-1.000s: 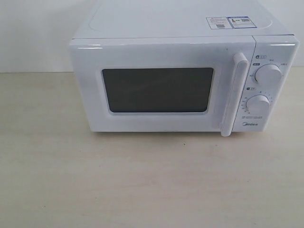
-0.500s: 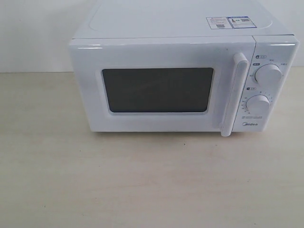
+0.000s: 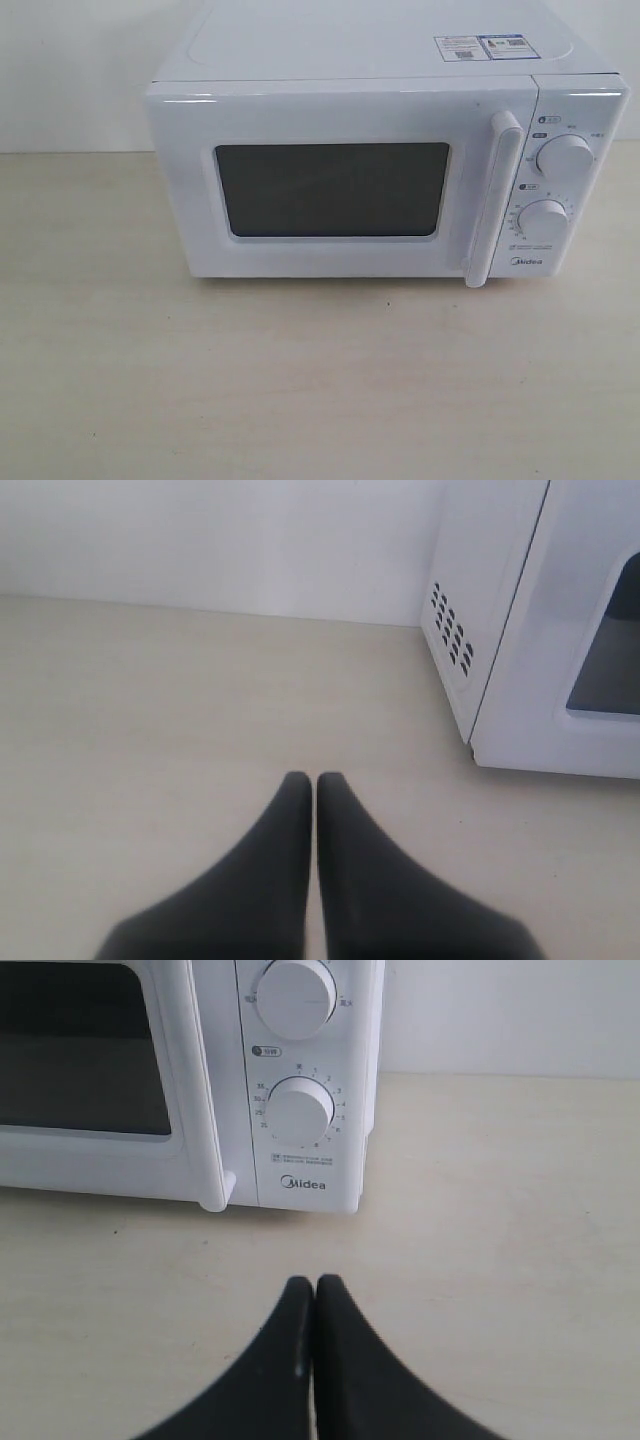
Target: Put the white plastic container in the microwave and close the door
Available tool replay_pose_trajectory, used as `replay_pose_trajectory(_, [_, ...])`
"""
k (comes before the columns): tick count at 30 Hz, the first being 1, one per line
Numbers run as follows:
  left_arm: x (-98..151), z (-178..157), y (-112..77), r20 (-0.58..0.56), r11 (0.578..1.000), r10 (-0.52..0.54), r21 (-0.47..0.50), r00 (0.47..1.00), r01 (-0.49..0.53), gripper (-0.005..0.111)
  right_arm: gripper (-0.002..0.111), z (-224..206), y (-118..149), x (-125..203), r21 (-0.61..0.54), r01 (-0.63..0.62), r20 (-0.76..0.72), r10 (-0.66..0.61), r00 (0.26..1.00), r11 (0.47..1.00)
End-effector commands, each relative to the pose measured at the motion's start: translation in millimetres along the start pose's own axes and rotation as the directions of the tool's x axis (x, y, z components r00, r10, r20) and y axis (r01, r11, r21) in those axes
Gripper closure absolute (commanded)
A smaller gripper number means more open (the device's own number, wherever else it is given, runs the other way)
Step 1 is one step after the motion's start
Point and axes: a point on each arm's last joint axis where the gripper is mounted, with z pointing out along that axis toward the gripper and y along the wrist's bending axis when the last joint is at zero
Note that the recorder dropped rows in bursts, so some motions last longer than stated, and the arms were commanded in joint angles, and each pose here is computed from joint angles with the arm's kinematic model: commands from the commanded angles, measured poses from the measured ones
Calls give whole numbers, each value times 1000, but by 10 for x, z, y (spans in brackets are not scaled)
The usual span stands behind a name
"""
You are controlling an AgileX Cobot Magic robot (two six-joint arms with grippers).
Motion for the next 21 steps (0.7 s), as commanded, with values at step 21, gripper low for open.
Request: replay_pose_trajectory(21, [7,1,-3,3,1000,6,7,1000,-6,102,109,-4,5,-10,-6,-9,14,9,1000,1000])
